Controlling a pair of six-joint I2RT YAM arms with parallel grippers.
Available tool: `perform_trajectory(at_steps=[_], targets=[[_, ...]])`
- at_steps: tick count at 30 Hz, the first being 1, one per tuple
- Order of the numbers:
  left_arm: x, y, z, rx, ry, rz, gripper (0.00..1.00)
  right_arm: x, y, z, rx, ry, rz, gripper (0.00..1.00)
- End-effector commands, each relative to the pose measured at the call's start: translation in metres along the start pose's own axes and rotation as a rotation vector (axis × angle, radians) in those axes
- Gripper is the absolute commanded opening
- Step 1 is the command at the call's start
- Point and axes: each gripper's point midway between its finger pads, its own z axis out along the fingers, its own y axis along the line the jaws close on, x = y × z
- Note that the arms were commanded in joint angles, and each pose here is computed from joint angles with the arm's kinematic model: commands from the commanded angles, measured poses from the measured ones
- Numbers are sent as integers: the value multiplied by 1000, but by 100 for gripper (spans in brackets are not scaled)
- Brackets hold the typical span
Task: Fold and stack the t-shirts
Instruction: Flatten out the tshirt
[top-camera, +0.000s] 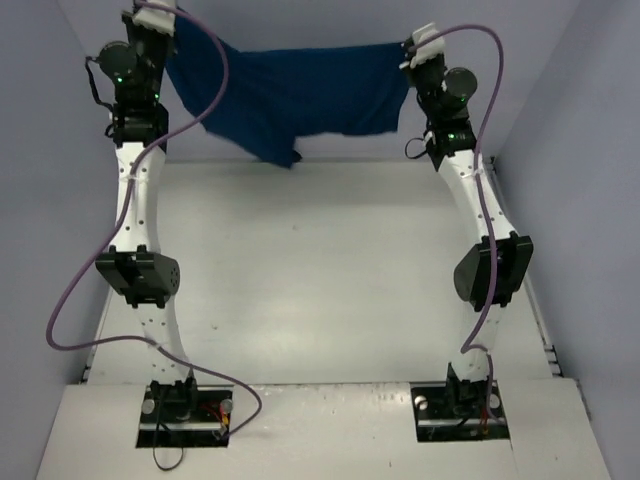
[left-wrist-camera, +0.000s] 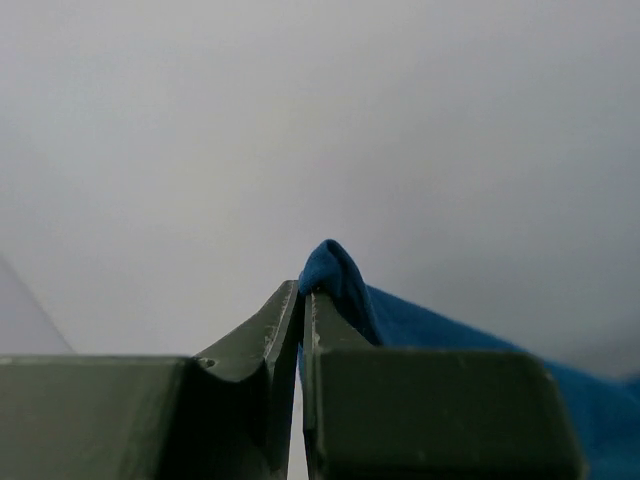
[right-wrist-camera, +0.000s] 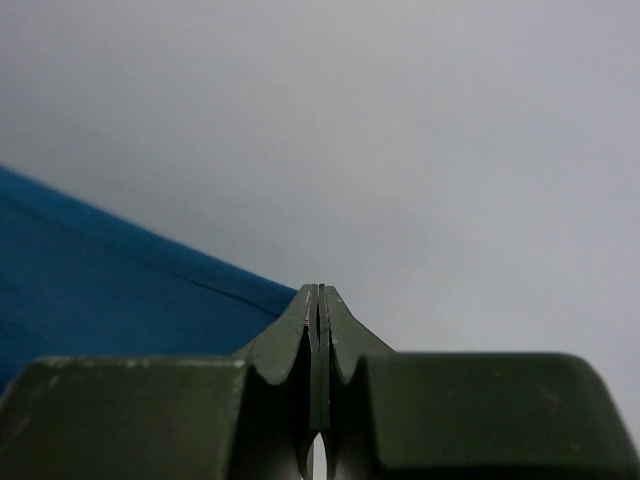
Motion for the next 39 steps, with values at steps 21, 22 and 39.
perform_trajectory(at_steps=[21,22,39], targets=[[140,-75,-65,199,88,127,0,89,24,-33,-55,-40,-116,0],[144,-74,-65,199,93,139,0,94,25,-31,-60,-33,-115,0],[157,-180,-248,955,387,3,0,127,99,-181,-625,252,-338,0]])
